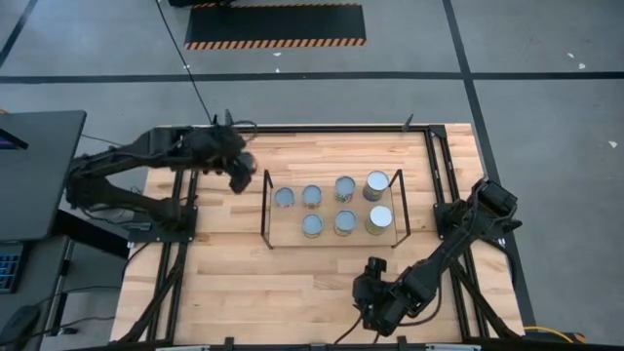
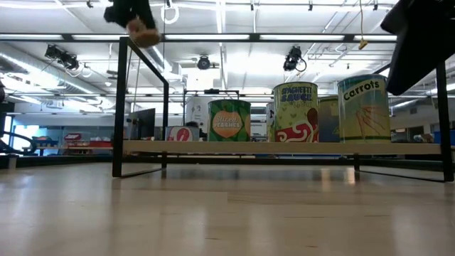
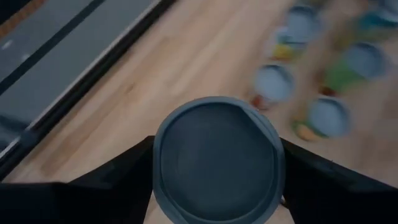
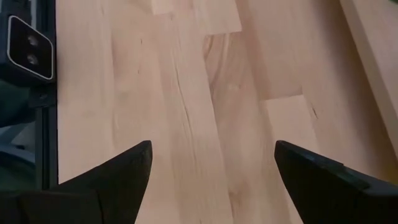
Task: Pick and place cans onto a shelf
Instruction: Put the canned pineapple rings can on the shelf
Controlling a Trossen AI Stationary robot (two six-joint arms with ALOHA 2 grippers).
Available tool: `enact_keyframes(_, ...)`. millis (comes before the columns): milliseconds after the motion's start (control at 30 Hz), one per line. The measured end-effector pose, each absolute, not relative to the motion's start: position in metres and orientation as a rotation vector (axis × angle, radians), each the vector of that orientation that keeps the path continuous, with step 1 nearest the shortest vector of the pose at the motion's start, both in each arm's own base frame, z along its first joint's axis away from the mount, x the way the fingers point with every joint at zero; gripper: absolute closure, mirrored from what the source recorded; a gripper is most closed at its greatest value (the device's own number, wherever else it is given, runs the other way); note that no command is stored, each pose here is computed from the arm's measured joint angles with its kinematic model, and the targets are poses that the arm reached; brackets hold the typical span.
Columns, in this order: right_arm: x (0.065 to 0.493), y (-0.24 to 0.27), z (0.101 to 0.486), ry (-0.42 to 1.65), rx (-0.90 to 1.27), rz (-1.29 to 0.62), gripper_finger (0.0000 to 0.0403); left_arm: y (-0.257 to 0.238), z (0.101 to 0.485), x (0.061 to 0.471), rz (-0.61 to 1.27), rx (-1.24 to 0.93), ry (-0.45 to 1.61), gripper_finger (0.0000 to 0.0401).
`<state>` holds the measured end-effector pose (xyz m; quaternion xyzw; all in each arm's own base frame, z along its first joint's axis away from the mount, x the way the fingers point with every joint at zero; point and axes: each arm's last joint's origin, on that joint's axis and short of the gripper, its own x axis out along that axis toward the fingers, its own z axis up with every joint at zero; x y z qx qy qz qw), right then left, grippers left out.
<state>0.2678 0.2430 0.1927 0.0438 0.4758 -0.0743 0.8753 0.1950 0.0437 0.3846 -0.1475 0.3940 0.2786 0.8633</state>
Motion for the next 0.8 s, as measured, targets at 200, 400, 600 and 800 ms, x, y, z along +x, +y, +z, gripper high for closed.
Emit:
enact_keyframes(200,0.269,0.236,0.193,1.037,0.08,-0.165,0.0056,0.001,0.385,0.235,0.385,-0.219,0.852,0.0112)
enact_keyframes(400,0.256,0.225,0.209,1.042,0.05,-0.233,0.0056,-0.031,0.369,0.292,0.256,-0.05,0.977,0.0112)
enact_keyframes(600,0.247,0.226,0.223,1.007,0.081,-0.223,0.0056,-0.039,0.357,0.322,0.185,0.095,1.087,0.0112)
enact_keyframes(800,0.242,0.231,0.225,0.985,0.068,-0.216,0.0056,-0.026,0.325,0.343,0.129,0.066,1.199,0.0112)
